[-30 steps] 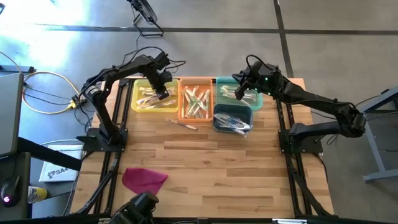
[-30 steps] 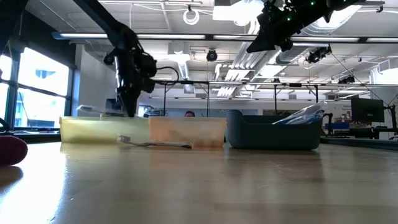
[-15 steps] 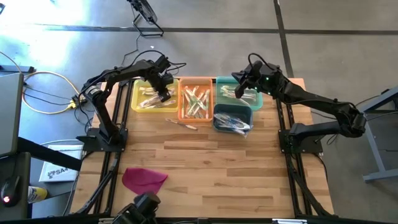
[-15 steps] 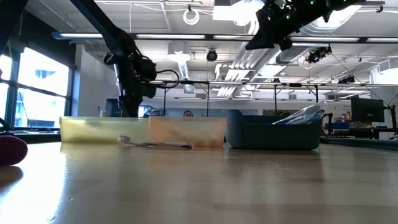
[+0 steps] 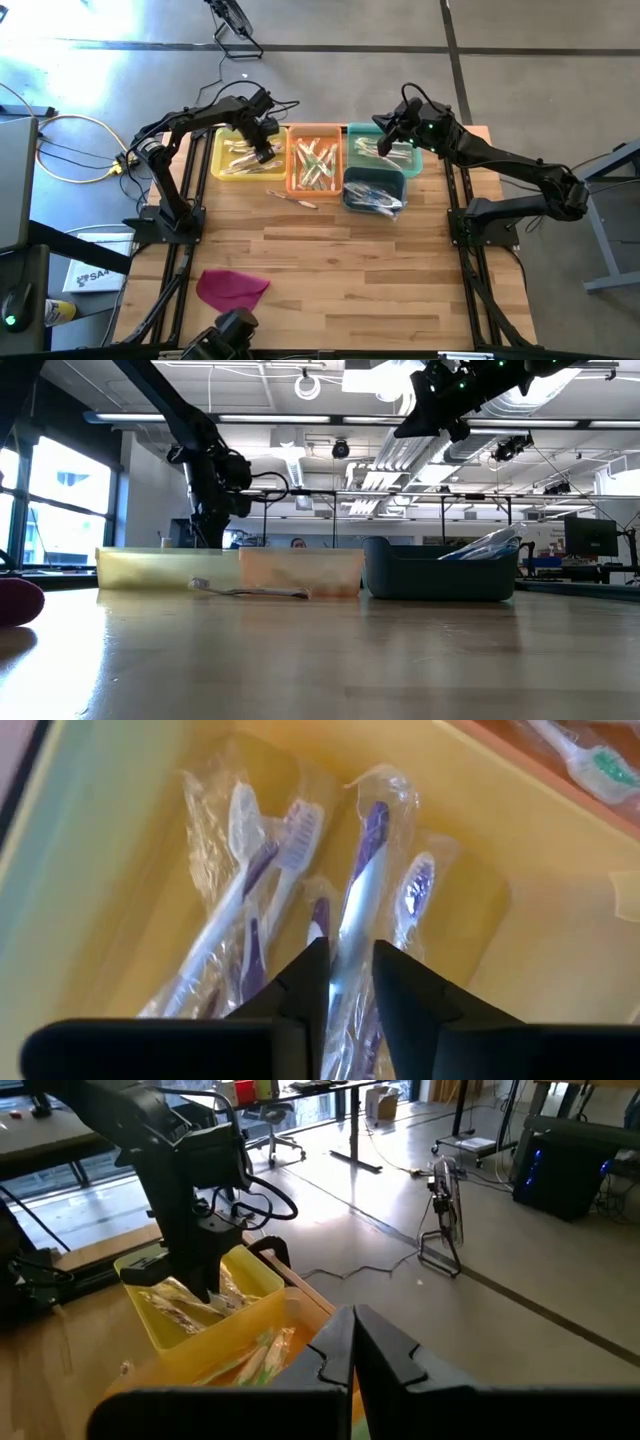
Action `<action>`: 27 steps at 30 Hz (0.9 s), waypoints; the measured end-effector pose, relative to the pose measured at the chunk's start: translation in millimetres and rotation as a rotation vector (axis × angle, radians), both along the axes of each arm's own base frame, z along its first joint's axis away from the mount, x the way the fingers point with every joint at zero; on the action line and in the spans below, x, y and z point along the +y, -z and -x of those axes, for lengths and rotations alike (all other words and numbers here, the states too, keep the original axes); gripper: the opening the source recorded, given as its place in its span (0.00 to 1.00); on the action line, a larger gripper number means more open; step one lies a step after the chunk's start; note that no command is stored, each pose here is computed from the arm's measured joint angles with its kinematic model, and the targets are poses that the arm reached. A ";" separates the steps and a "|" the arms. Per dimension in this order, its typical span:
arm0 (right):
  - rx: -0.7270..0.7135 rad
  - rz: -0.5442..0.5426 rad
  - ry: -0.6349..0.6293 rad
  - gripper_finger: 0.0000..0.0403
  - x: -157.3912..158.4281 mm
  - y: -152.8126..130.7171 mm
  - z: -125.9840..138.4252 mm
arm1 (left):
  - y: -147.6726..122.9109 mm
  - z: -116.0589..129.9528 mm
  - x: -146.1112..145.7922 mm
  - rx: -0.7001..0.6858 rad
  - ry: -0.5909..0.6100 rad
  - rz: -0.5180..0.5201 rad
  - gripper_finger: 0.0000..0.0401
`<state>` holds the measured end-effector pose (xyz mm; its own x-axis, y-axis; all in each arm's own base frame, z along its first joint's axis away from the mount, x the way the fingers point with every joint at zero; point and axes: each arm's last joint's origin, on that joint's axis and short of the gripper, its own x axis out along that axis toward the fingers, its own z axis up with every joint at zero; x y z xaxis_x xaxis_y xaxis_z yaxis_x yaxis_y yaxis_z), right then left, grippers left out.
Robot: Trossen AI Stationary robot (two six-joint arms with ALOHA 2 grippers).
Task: Pick & Place Toothbrushes
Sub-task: Put the violet toothbrush into the yellow bin
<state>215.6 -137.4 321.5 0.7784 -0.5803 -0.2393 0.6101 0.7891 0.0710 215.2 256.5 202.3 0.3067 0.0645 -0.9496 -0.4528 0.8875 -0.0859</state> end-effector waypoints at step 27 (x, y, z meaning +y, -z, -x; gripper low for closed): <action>-0.010 -0.014 0.000 0.01 0.1 0.1 -0.1 | -1.1 -3.0 -0.9 -0.097 -0.235 0.149 0.48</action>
